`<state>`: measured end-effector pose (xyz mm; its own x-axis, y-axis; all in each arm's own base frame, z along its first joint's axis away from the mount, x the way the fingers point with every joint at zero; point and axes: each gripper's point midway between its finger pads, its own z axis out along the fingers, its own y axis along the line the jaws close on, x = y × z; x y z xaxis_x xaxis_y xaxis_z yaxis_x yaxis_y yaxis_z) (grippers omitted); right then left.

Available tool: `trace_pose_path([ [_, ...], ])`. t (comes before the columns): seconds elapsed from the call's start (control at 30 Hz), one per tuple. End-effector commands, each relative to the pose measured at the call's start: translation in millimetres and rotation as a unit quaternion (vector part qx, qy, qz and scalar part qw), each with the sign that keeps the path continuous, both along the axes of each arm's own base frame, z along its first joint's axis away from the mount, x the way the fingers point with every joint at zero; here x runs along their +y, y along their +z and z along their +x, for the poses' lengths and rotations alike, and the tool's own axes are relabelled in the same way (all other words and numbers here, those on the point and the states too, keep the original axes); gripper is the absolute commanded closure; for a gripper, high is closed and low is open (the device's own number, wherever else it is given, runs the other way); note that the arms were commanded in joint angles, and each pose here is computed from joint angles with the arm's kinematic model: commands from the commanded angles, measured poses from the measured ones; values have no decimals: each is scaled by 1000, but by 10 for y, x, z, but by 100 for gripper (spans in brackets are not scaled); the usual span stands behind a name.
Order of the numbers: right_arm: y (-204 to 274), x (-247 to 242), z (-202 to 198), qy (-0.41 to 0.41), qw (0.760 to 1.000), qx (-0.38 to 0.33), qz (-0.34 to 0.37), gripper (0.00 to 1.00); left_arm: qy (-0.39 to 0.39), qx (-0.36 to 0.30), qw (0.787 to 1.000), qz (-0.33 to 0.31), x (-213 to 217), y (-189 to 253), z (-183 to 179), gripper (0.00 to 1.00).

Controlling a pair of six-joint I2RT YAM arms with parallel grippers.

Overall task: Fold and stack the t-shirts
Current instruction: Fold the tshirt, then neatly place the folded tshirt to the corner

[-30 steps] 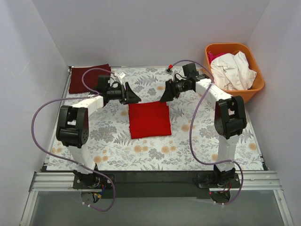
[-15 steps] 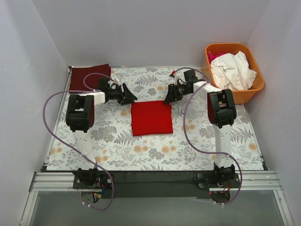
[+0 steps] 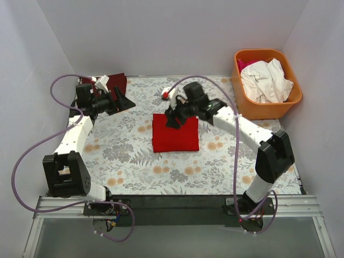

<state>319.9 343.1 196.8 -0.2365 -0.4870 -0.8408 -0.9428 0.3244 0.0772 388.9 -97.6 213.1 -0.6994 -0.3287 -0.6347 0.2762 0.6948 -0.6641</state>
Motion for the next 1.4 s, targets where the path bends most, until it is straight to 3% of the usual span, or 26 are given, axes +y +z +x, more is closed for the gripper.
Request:
trace_pose_path([
  [0.0, -550, 161, -508, 31, 991, -47, -126, 42, 52, 108, 993, -4, 258, -397, -282, 19],
  [0.23, -897, 593, -917, 75, 978, -69, -181, 45, 67, 123, 990, 14, 421, -512, -385, 19],
  [0.6, -1368, 794, -803, 77, 972, -49, -218, 52, 57, 136, 989, 28, 443, -792, -433, 20],
  [0.83, -1348, 934, -811, 86, 973, -47, -207, 53, 49, 141, 988, 25, 413, -907, -509, 21],
  [1.23, -1927, 818, -881, 96, 963, -12, -249, 55, 56, 165, 985, 8, 367, -1040, -609, 21],
  [1.33, -1968, 769, -832, 88, 964, 1, -250, 77, 58, 184, 981, -6, 335, -1113, -649, 21],
  [1.37, -1948, 772, -814, 86, 966, 2, -246, 98, 57, 188, 980, -14, 319, -1116, -657, 21],
])
